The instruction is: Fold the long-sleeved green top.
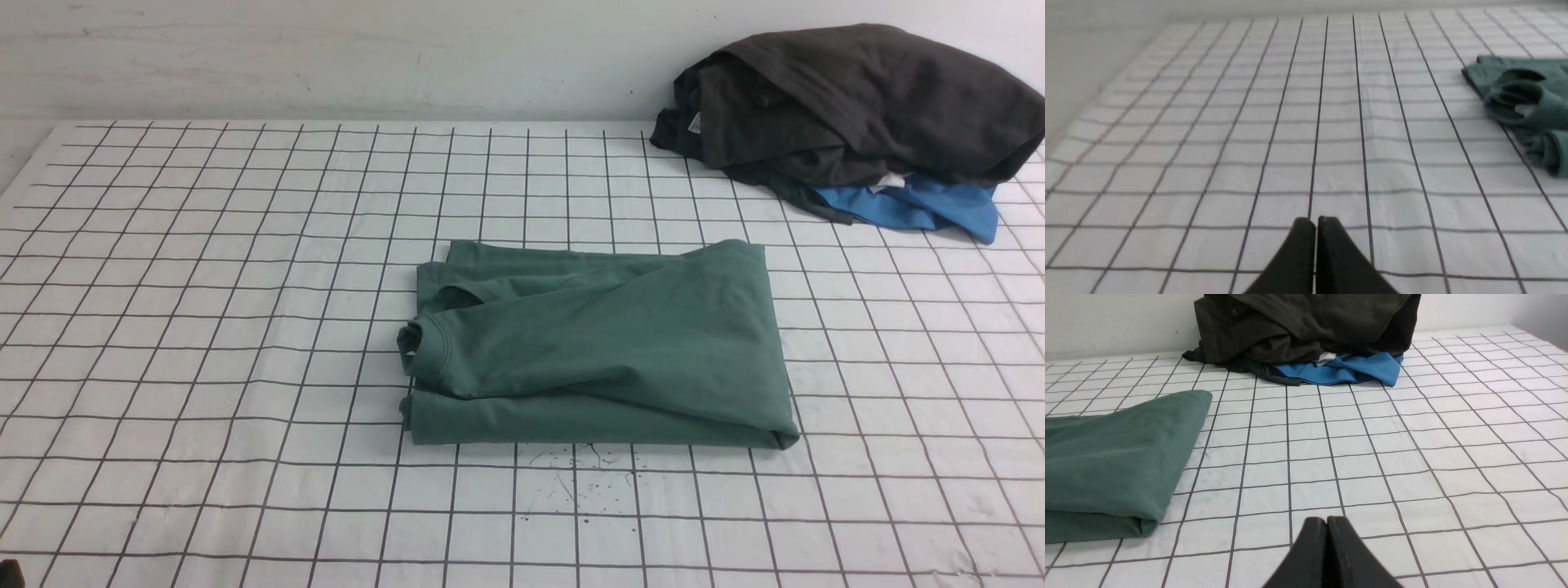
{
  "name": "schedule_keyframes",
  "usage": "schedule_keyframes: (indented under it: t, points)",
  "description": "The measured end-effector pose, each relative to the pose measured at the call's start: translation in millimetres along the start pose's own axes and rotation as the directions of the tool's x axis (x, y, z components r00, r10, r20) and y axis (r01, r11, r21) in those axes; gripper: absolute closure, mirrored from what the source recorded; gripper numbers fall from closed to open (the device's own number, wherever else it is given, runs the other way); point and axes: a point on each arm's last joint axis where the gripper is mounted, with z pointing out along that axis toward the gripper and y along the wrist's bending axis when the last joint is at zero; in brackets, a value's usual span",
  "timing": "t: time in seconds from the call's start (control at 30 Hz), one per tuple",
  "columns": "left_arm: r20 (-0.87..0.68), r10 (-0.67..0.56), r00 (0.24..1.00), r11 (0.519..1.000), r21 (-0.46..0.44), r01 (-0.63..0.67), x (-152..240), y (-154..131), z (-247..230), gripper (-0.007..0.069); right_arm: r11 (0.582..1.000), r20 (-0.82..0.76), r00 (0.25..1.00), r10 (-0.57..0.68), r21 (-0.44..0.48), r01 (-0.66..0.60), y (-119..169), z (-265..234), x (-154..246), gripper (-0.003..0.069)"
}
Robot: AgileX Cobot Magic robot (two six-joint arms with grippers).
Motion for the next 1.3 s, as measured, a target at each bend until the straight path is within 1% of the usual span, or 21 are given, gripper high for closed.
schedule_keyframes:
  t: [1.0,1.3]
  points:
    - [-0.004,-0.013,1.000,1.000,0.003,0.013,0.2,-0.3,-0.1,0.0632,1.000,0.000,1.000,0.000,0.000,0.000,0.0,0.0,0.0,0.0673]
    - [-0.004,-0.013,1.000,1.000,0.003,0.013,0.2,-0.3,-0.1,0.0632,1.000,0.000,1.000,-0.019,0.000,0.019,0.0,0.0,0.0,0.0673]
